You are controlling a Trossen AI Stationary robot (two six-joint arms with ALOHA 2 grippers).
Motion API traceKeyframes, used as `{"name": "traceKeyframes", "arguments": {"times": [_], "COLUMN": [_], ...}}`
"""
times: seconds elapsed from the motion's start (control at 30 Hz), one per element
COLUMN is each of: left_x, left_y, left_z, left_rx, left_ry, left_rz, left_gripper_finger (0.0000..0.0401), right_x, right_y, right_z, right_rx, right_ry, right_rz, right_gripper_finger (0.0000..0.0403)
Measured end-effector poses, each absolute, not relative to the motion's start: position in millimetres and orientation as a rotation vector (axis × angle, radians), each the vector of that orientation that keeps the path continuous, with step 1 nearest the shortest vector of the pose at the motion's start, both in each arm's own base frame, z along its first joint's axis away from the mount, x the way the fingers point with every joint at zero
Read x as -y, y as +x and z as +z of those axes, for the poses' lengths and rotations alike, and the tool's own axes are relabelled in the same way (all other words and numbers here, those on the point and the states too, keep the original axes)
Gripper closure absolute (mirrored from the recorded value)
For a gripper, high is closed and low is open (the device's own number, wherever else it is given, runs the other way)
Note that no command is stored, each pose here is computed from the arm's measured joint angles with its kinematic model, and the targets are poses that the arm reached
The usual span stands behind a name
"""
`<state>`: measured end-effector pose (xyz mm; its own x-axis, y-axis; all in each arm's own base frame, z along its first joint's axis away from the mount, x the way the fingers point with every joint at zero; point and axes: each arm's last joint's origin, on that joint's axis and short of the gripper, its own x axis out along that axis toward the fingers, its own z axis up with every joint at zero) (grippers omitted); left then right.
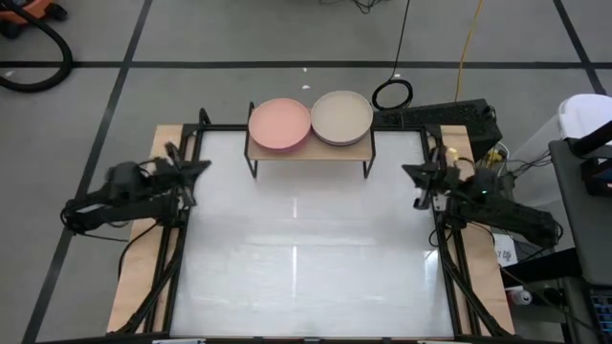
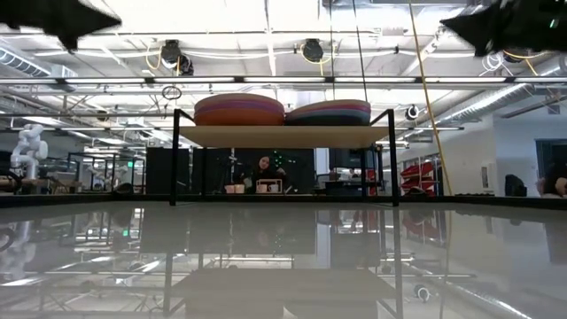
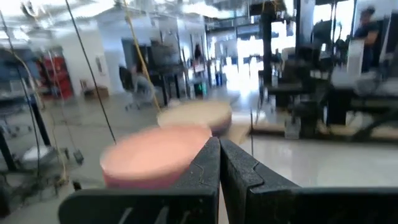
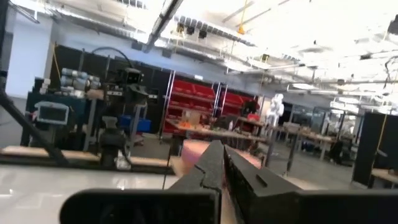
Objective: Place and stack plates onto a shelf
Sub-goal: Return to Home Position
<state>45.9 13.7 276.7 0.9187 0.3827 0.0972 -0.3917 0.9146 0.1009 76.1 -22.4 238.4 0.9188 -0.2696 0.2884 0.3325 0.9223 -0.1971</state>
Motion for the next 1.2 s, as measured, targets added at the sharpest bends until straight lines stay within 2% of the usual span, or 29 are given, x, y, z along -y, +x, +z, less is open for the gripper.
{"name": "traceKeyframes", "arguments": {"times": [0.23,0.77,1.2], "left_x": [-16.6,-18.5,-19.5], "left_y": [68.4,85.6,92.0], "left_z": [236.5,193.9,180.6], "left_rx": [0.044,-0.015,0.045], "left_ry": [0.087,0.013,0.013], "left_rz": [0.393,0.369,0.373], "left_gripper_finger": [0.0398,0.0398,0.0398], "right_x": [26.3,26.4,27.2], "right_y": [89.3,89.9,92.7], "right_z": [198.8,196.5,183.9], "right_rx": [0.274,0.260,0.131], "right_ry": [-0.236,-0.230,-0.194], "right_rz": [-0.312,-0.310,-0.298], "right_gripper_finger": [0.0403,0.0403,0.0403]}}
